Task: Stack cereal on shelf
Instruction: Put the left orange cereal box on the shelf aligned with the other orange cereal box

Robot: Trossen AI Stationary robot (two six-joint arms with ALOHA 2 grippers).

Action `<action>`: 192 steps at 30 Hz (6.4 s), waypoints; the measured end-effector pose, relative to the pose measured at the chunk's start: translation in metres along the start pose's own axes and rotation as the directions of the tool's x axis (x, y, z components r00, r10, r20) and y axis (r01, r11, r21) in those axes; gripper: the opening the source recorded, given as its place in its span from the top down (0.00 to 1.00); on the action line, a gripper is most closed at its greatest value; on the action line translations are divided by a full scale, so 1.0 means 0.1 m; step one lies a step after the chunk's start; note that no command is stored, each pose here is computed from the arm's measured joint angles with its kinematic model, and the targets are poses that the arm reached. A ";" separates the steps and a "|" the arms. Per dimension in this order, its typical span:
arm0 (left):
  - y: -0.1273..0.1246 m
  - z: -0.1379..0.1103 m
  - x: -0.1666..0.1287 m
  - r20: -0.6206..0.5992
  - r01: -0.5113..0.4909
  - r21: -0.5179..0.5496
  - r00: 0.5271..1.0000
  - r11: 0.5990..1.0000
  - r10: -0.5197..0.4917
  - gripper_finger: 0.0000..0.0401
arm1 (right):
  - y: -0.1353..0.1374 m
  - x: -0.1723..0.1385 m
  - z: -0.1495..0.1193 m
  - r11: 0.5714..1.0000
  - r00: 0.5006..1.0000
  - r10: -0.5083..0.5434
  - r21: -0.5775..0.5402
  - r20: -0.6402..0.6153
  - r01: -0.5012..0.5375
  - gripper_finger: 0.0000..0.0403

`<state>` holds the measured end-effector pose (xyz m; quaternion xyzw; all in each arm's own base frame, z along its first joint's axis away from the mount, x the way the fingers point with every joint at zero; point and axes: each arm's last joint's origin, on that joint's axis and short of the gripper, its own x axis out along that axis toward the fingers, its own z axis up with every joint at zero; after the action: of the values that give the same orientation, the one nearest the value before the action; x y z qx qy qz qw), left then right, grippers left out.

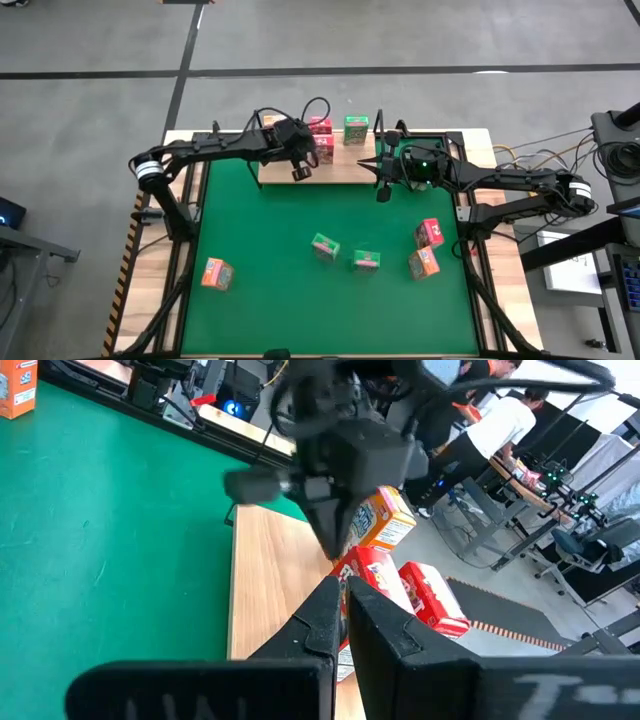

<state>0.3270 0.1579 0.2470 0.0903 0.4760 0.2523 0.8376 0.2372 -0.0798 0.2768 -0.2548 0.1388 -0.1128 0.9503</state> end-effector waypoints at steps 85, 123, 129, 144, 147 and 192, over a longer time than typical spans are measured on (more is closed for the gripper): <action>-2.01 -1.60 -2.18 -0.639 -0.338 -0.707 0.681 0.622 -0.357 0.62 | 0.00 0.00 0.00 1.000 1.000 0.000 -0.014 0.004 0.000 0.97; -0.29 -0.10 -1.68 -0.076 0.082 0.075 0.994 0.994 -0.077 0.67 | 0.00 0.00 0.00 1.000 1.000 0.000 -0.020 0.003 0.000 0.97; 0.08 -0.10 -1.49 -0.071 0.011 0.156 0.997 0.988 0.000 0.67 | 0.00 0.00 0.00 1.000 1.000 0.000 -0.025 0.003 0.000 0.97; 0.30 -0.08 -0.94 -0.201 0.039 0.328 0.979 0.944 0.030 0.67 | 0.00 0.00 0.00 0.999 1.000 -0.001 -0.043 0.005 0.001 0.97; 0.35 -0.09 -0.85 -0.228 0.058 0.321 0.974 0.945 0.018 0.67 | 0.00 0.00 0.01 0.999 1.000 -0.002 -0.053 0.006 0.002 0.97; 0.47 -0.12 -0.52 -0.265 0.112 0.253 0.963 0.961 -0.042 0.55 | 0.00 0.00 0.01 0.997 1.000 -0.003 -0.078 0.007 0.004 0.97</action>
<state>0.2791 0.1705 0.2983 0.1494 0.6130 0.1628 0.7585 0.2373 -0.0797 0.2775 -0.2926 0.1393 -0.1080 0.9399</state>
